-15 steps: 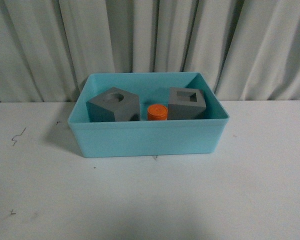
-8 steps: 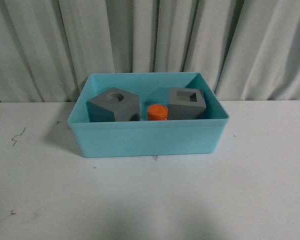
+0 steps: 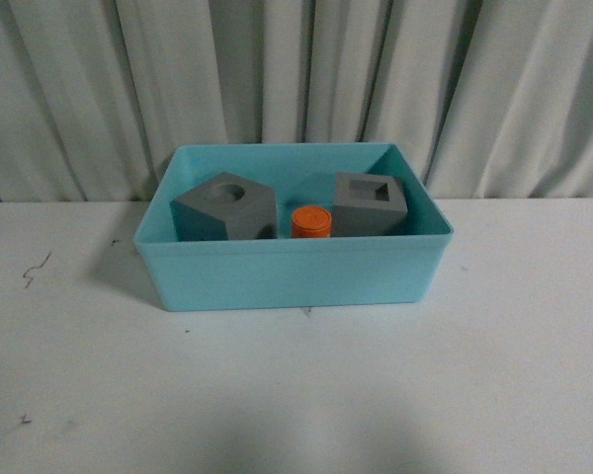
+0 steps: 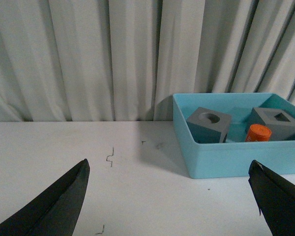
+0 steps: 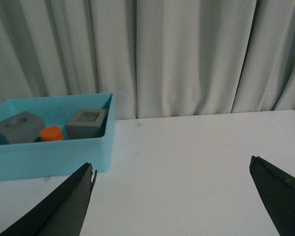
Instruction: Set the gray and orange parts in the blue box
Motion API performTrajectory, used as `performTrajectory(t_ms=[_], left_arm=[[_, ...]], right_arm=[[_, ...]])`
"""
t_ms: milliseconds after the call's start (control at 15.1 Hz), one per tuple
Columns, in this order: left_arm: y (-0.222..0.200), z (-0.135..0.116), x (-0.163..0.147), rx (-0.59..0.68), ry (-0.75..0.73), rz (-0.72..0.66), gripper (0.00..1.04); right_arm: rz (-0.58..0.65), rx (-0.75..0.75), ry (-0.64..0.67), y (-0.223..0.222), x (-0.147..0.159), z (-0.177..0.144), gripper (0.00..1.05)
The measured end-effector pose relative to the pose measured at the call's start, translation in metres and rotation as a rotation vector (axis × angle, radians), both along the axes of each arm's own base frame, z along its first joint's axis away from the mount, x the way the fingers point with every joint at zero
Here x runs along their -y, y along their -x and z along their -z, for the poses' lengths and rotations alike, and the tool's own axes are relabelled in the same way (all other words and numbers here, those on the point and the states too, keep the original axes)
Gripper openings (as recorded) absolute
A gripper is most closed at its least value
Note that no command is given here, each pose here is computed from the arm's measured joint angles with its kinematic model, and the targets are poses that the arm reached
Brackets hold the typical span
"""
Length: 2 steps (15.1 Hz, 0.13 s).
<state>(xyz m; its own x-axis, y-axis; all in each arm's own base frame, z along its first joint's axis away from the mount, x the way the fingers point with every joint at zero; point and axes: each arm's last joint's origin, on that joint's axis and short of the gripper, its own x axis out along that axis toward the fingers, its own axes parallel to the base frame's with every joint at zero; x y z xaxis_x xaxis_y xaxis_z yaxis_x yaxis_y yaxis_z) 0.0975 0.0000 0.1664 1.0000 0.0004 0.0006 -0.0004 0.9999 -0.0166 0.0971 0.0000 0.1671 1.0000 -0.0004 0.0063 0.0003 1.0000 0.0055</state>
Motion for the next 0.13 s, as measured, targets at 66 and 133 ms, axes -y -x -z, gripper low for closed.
performTrajectory(t_ms=[66, 133], left_arm=[[0.0, 0.0, 0.0, 0.0, 0.0, 0.0, 0.98], [0.0, 0.0, 0.0, 0.0, 0.0, 0.0, 0.98]], right_arm=[[0.0, 0.0, 0.0, 0.0, 0.0, 0.0, 0.98], [0.0, 0.0, 0.0, 0.0, 0.0, 0.0, 0.98]])
